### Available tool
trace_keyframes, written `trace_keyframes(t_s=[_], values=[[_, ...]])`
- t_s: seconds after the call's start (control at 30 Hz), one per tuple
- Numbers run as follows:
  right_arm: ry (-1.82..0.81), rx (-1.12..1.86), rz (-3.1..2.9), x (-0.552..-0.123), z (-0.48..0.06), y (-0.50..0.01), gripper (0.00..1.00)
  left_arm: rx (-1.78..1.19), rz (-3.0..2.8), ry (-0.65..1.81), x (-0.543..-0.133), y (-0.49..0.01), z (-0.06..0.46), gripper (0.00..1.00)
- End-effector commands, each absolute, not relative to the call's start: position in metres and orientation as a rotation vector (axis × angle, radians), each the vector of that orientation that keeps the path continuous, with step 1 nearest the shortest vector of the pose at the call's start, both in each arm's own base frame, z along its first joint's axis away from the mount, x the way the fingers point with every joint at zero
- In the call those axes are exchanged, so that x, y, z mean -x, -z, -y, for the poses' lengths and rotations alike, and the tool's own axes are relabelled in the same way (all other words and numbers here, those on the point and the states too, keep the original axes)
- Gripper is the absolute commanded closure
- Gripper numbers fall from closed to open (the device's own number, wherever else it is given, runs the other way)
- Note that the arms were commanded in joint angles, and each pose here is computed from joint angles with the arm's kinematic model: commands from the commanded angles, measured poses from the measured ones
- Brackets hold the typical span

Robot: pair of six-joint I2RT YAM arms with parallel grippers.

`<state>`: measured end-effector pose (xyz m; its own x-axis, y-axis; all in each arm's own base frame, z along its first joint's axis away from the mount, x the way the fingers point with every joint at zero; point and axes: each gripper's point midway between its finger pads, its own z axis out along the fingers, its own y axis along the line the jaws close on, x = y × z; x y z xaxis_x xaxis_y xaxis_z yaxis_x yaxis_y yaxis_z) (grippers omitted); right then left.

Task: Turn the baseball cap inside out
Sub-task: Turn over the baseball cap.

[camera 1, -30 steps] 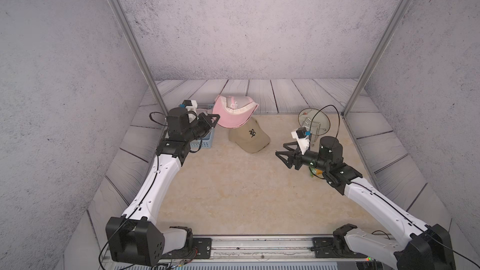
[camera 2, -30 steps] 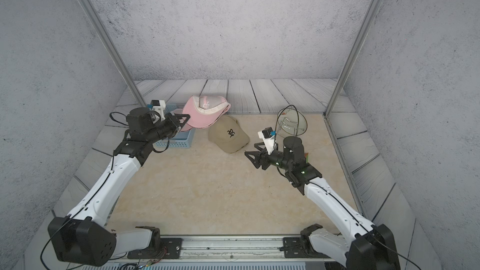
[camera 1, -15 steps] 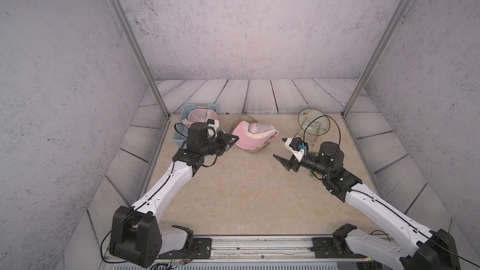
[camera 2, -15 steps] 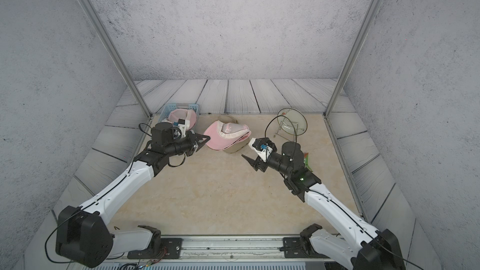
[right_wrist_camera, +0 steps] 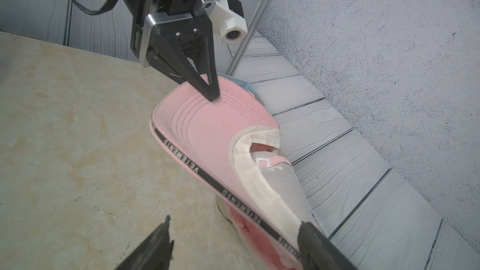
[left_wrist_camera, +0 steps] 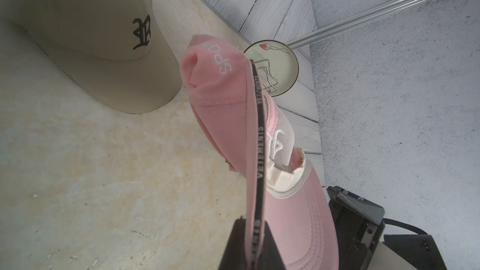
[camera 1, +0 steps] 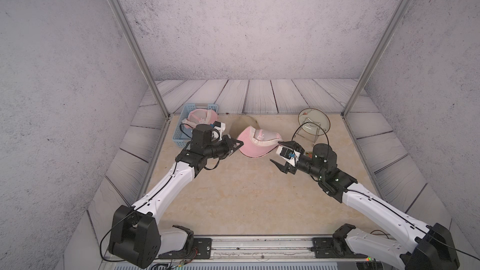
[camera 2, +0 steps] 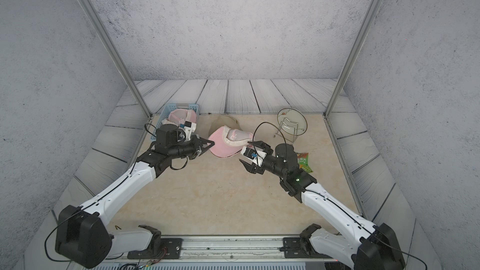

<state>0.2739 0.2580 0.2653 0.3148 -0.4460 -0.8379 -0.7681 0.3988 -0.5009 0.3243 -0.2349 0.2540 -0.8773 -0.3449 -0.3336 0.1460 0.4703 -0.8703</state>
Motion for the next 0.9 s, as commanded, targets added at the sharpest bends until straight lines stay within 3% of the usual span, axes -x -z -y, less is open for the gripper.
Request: trace_keyframes(t_s=[0.0, 0.1, 0.17, 0.23, 0.27, 0.37, 0.47, 0.63, 0.77, 0.87], values=[[-0.274, 1.261, -1.310, -0.275, -0.261, -0.263, 0.20, 0.060, -2.225, 1.407, -0.317, -0.266, 0.242, 1.00], [-0.283, 1.298, -1.319, -0.274, -0.266, -0.255, 0.22, 0.008, -2.247, 1.410, -0.312, -0.266, 0.248, 1.00], [-0.293, 1.323, -1.331, -0.273, -0.269, -0.251, 0.29, -0.024, -2.255, 1.427, -0.310, -0.267, 0.252, 1.00], [-0.309, 1.339, -1.341, -0.272, -0.271, -0.248, 0.43, -0.058, -2.260, 1.437, -0.309, -0.270, 0.255, 1.00], [-0.314, 1.337, -1.346, -0.272, -0.272, -0.248, 0.55, -0.076, -2.263, 1.433, -0.309, -0.271, 0.255, 1.00], [-0.313, 1.326, -1.352, -0.272, -0.271, -0.249, 0.86, -0.116, -2.280, 1.400, -0.311, -0.275, 0.256, 0.86], [-0.309, 1.321, -1.366, -0.272, -0.269, -0.248, 0.98, -0.153, -2.277, 1.314, -0.317, -0.285, 0.252, 0.63], [-0.343, 1.272, -1.458, -0.271, -0.263, -0.247, 1.00, -0.309, -2.164, 0.924, -0.343, -0.315, 0.227, 0.39], [-0.403, 1.287, -1.543, -0.267, -0.264, -0.242, 1.00, -0.567, -1.908, 0.682, -0.351, -0.346, 0.218, 0.29], [-0.484, 1.310, -1.653, -0.263, -0.264, -0.240, 1.00, -0.874, -1.701, 0.623, -0.331, -0.356, 0.231, 0.25]])
